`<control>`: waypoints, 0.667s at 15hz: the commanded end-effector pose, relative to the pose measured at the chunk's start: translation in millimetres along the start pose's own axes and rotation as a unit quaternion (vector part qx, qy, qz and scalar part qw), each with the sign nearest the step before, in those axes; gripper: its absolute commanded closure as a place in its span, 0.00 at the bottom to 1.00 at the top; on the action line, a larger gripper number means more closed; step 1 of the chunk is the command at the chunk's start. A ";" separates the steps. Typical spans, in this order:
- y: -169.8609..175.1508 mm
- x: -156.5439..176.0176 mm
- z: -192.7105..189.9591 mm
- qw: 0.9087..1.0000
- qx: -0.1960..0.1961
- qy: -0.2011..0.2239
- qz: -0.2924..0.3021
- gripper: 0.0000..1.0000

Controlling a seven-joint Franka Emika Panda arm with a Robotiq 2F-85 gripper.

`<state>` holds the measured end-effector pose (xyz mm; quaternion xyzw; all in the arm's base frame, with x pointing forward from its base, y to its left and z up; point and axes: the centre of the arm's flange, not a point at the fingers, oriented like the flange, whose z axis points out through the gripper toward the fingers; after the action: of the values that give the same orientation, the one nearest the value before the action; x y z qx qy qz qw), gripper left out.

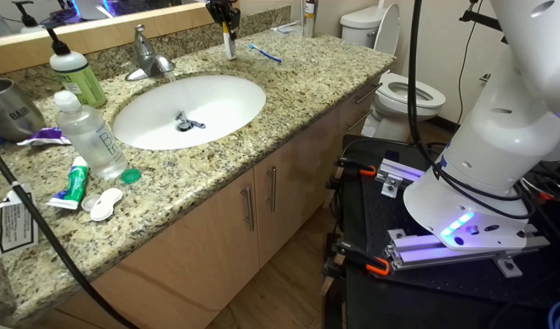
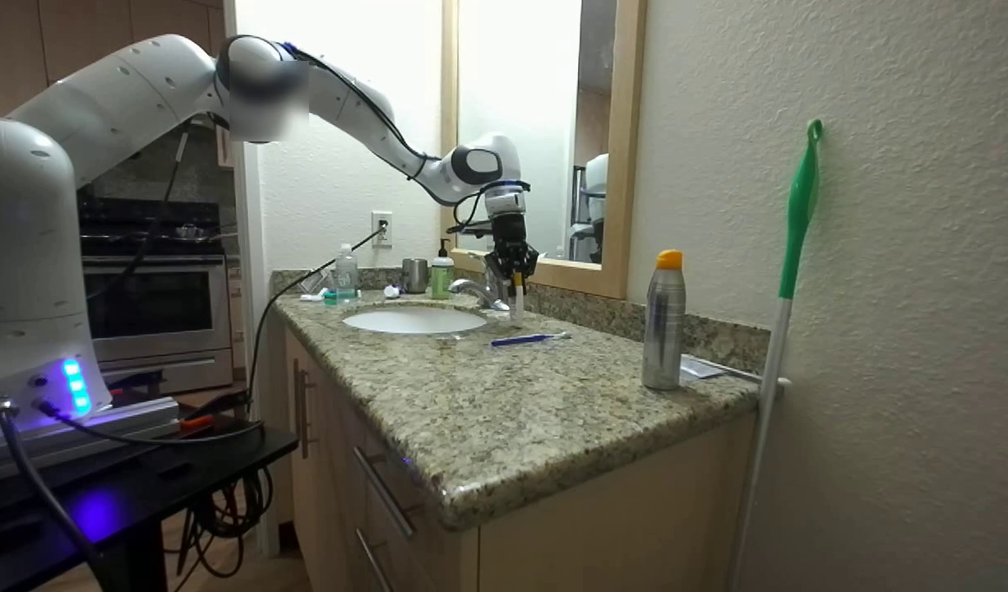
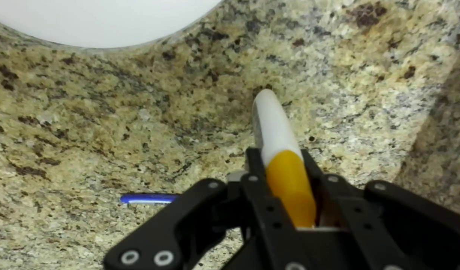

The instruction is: Move the white bottle with the yellow lid to the back left

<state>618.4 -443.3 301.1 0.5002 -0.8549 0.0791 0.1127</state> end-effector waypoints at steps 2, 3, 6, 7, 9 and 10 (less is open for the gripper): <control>-18.6 7.2 -1.9 0.999 0.027 -0.027 0.020 0.93; -19.5 7.7 -4.3 0.999 0.030 -0.032 0.023 0.93; -23.7 7.3 -9.6 0.998 0.029 -0.042 0.027 0.93; -25.1 9.3 -9.2 0.998 0.029 -0.043 0.029 0.93; -27.7 10.2 -7.5 0.998 0.026 -0.042 0.033 0.93; -28.2 10.9 -7.0 0.998 0.026 -0.042 0.033 0.93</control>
<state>629.2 -453.2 312.5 0.4838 -0.8675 0.0920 0.0700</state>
